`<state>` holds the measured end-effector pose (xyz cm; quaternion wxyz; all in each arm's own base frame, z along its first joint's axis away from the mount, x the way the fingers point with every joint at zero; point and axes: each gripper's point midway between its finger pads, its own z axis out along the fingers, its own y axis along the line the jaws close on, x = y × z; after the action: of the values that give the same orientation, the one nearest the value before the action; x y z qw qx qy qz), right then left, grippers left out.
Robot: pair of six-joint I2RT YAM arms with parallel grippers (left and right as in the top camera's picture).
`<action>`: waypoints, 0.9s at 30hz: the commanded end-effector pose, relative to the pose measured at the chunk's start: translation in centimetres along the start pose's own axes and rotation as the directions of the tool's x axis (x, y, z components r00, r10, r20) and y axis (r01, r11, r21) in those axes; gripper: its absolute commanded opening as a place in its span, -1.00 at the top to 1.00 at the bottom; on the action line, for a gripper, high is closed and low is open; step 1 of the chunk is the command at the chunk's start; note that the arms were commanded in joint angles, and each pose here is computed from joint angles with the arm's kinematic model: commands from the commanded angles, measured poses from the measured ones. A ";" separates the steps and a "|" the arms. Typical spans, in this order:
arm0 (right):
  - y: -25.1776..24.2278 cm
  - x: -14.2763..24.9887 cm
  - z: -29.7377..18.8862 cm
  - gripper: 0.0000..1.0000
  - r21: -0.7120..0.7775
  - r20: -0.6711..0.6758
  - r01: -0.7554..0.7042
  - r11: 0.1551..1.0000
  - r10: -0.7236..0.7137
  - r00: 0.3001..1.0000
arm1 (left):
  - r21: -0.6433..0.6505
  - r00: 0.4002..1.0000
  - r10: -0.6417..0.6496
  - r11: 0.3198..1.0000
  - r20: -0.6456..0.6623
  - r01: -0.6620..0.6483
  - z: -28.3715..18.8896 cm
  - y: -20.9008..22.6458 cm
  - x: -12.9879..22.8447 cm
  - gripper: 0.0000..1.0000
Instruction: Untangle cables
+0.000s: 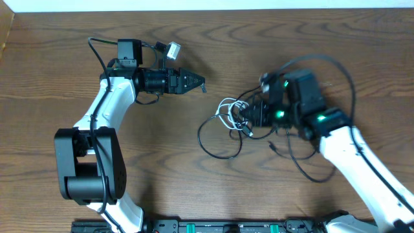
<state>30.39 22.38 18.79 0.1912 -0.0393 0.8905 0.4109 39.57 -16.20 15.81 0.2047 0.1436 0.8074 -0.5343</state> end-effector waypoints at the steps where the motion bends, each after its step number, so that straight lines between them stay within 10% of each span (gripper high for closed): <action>1: 4.6 -5.2 -4.9 0.97 -0.045 0.151 0.062 0.997 -0.054 0.987 | -0.006 1.000 0.022 1.000 0.008 -0.022 -0.3 -0.5 -0.2 -0.67; 27: 20.2 -24.6 -31.7 0.97 -0.235 0.860 0.328 0.915 0.038 0.510 | -0.038 1.000 0.015 0.999 0.004 -0.015 -0.3 0.0 -0.1 -0.68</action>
<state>38.04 11.75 58.97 0.6187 0.0127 0.6129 0.4913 39.58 -16.17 15.78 0.2046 0.1431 0.8080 -0.5337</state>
